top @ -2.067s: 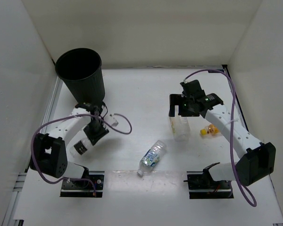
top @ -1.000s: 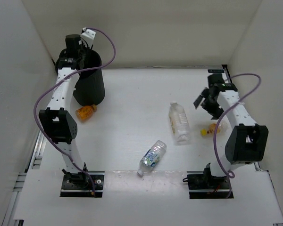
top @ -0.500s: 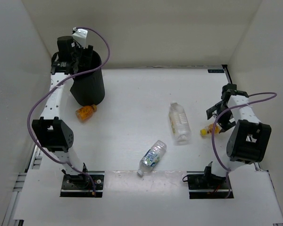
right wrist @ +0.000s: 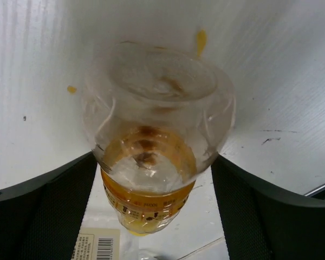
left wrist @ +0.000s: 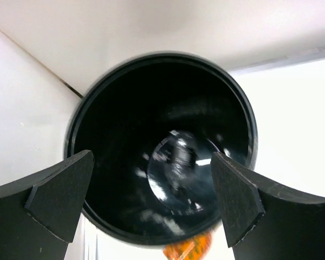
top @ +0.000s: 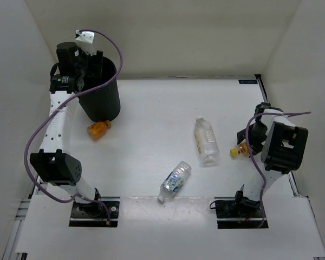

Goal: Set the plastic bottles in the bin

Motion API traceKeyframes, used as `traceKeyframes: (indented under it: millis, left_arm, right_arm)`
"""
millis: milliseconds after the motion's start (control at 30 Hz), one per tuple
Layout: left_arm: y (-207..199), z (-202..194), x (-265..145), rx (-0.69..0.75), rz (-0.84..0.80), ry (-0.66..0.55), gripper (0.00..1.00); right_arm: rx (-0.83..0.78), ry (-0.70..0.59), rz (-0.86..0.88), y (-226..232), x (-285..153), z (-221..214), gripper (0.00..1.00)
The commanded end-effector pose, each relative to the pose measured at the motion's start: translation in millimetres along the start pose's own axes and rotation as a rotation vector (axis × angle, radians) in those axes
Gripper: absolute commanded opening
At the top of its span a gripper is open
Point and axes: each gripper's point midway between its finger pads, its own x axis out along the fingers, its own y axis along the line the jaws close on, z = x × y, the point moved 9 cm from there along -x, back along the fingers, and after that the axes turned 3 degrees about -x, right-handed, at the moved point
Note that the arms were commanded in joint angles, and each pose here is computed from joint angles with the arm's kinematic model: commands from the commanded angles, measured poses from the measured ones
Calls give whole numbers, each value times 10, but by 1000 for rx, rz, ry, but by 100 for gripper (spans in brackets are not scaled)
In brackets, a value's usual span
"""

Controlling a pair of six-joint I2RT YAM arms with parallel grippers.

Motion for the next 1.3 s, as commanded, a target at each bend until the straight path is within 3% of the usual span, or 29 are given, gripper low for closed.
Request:
traceKeyframes:
  millis: [0,33,100,133,233,267,433,533,567,633,700,800,867,1033,1200,1267]
  left_arm:
    - [22,116,-446,-38,-55,-18,100]
    - [-25,110,-498,-39,-111,-15,100]
    - [-101,39,-658,-34,-200,34,100]
    - [-189,-2,-689,-27,-303,49,100]
    - [-437,-172,-891,6,-553,159,100]
    - [-504,-190,-951,18,-605,178,100]
    - [-1033,-387,-1114,49,-926,265,100]
    - [-1297,-312,-1209,70,-1050,222,100]
    - [-1354,-288,-1226,78,-1076,205,100]
    - [-1488,-202,-1287,97,-1147,149,100]
    - [-1545,-112,-1326,84,-1210,94,100]
    - [-1632,-3,-1295,64,-1273,19,100]
    - [-1667,24,-1212,55,-1282,19,100]
    - [-1810,128,-1027,-36,-1396,68,100]
    - [-1905,40,-965,-60,-1448,117,100]
    - [-1912,-51,-890,-55,-1400,165,100]
  right_arm:
    - [-14,-20,26,24,3,58,82]
    - [-23,-31,36,37,7,76,69]
    - [-33,-55,57,34,-15,84,55]
    - [-43,-73,72,38,-45,98,39]
    - [-121,-146,104,59,-189,54,6]
    - [-137,-182,119,82,-260,70,2]
    - [-232,-417,382,325,-1035,-65,0]
    - [-261,-512,699,546,-1616,-414,0]
    - [-273,-584,888,649,-1933,-573,0]
    - [-240,-551,1090,759,-2054,-805,0]
    - [-276,-560,1355,910,-2373,-1111,0]
    - [-398,-503,1578,1096,-2684,-1510,0]
    - [-545,-424,1661,1221,-2767,-1767,0]
    - [-755,-385,1773,1419,-3042,-2172,0]
    - [-841,-355,1836,1496,-3104,-2352,0]
    - [-857,-344,1852,1511,-3121,-2399,0]
